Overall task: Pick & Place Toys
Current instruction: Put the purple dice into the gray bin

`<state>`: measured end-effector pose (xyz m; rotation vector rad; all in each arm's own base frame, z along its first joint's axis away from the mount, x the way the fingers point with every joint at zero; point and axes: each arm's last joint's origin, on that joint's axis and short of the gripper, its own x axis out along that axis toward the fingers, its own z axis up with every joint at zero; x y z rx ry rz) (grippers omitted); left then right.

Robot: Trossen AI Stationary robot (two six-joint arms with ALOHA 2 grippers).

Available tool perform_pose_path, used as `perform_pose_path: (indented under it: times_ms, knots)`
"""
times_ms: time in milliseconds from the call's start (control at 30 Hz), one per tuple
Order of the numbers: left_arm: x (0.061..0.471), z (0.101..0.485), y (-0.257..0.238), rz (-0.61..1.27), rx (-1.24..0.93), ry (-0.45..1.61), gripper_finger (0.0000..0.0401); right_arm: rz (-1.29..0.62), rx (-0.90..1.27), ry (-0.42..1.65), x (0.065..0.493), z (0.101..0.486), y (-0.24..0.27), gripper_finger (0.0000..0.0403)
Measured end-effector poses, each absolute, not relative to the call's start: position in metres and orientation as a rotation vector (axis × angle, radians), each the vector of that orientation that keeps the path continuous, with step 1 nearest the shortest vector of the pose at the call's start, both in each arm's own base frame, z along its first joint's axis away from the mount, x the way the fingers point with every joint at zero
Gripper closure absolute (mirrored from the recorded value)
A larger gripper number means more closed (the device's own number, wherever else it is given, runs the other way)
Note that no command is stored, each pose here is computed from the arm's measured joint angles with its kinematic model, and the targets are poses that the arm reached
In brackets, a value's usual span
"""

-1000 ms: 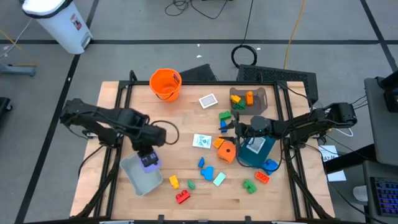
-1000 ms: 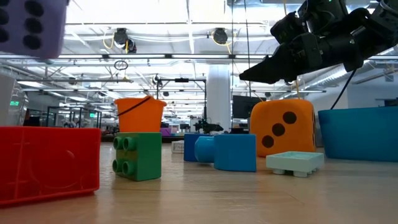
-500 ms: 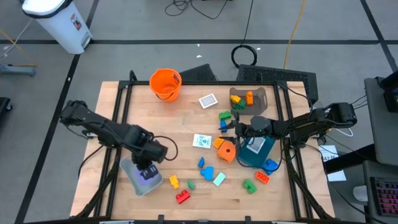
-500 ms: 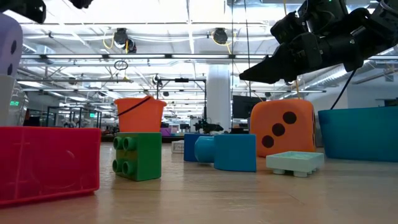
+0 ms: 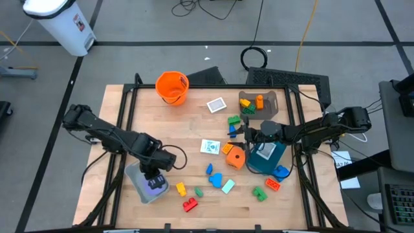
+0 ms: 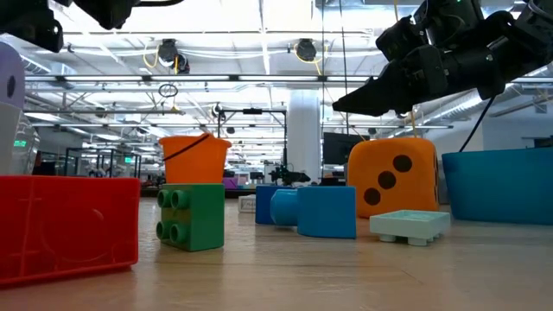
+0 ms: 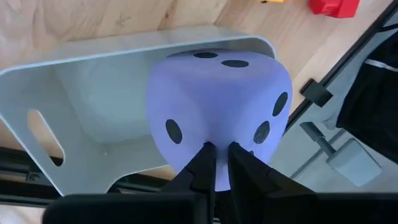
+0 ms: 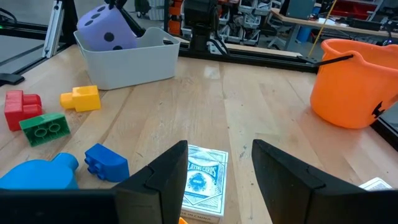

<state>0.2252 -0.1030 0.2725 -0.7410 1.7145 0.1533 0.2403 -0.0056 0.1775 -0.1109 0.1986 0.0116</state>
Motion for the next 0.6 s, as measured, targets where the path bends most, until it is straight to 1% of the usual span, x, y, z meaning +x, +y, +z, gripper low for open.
perform_pose_path:
  times_ms: [600]
  knots:
    - [0.2272,0.2684,-0.1025,0.152,-0.700,1.674,0.0362,0.012,-0.111,0.199,0.2403,0.1775,-0.0056,0.0232]
